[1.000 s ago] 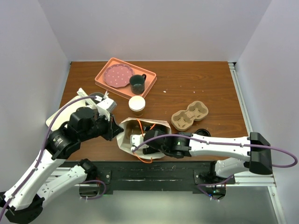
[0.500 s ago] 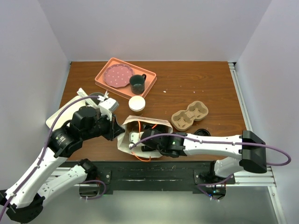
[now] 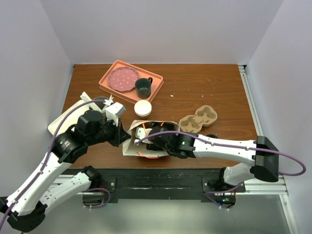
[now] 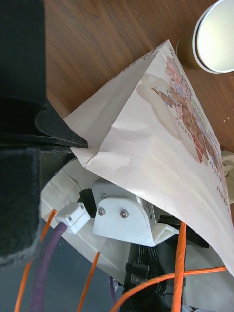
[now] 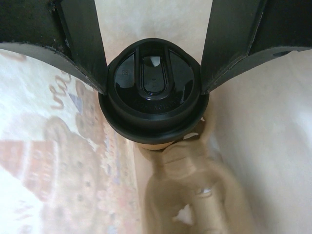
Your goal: Pack the takeout coffee
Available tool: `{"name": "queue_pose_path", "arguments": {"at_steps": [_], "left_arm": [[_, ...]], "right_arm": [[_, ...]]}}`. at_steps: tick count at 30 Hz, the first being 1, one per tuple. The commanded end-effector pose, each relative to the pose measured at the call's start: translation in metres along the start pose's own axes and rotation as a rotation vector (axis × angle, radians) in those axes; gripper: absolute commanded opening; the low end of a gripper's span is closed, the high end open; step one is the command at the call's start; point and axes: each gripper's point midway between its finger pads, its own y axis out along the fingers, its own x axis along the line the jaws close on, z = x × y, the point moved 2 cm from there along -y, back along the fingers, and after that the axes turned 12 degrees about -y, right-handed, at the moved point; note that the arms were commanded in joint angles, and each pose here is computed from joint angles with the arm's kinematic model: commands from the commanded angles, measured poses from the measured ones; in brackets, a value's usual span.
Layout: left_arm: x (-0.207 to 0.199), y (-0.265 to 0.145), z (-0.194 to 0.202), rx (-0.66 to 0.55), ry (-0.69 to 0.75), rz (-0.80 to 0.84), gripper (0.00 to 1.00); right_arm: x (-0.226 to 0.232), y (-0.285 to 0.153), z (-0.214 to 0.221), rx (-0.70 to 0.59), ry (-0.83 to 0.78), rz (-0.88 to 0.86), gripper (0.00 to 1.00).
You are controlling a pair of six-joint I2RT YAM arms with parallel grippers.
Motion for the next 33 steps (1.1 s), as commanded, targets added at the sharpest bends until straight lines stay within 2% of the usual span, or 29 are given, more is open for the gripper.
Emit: {"name": "queue_pose_path", "arguments": {"at_steps": [1,5,10,15,21,27,33], "left_arm": [[-0.008,-0.002,-0.009,-0.022,0.041,0.034,0.0],[-0.008,-0.002,-0.01,-0.024,0.04,0.031,0.0],[-0.008,-0.001,-0.012,-0.027,0.034,0.025,0.0],[-0.008,0.001,-0.014,-0.025,0.029,0.021,0.0],[-0.008,0.003,-0.015,-0.015,0.017,0.009,0.0],[0.0,0.004,-0.015,-0.003,-0.013,-0.051,0.0],[0.001,0.003,-0.025,-0.01,-0.036,-0.098,0.0]], "right_arm": [[-0.026,-0.014,-0.02,-0.069,0.088,0.05,0.19],[-0.028,-0.018,-0.028,-0.12,0.094,0.038,0.19],[-0.009,-0.018,-0.033,-0.161,0.071,-0.072,0.2],[-0.013,-0.015,-0.029,-0.121,0.088,-0.034,0.19],[-0.019,-0.027,-0.047,-0.209,0.155,-0.065,0.2],[-0.03,-0.038,-0.046,-0.231,0.212,-0.032,0.2],[-0.018,-0.04,-0.032,-0.206,0.131,-0.073,0.19]]}}
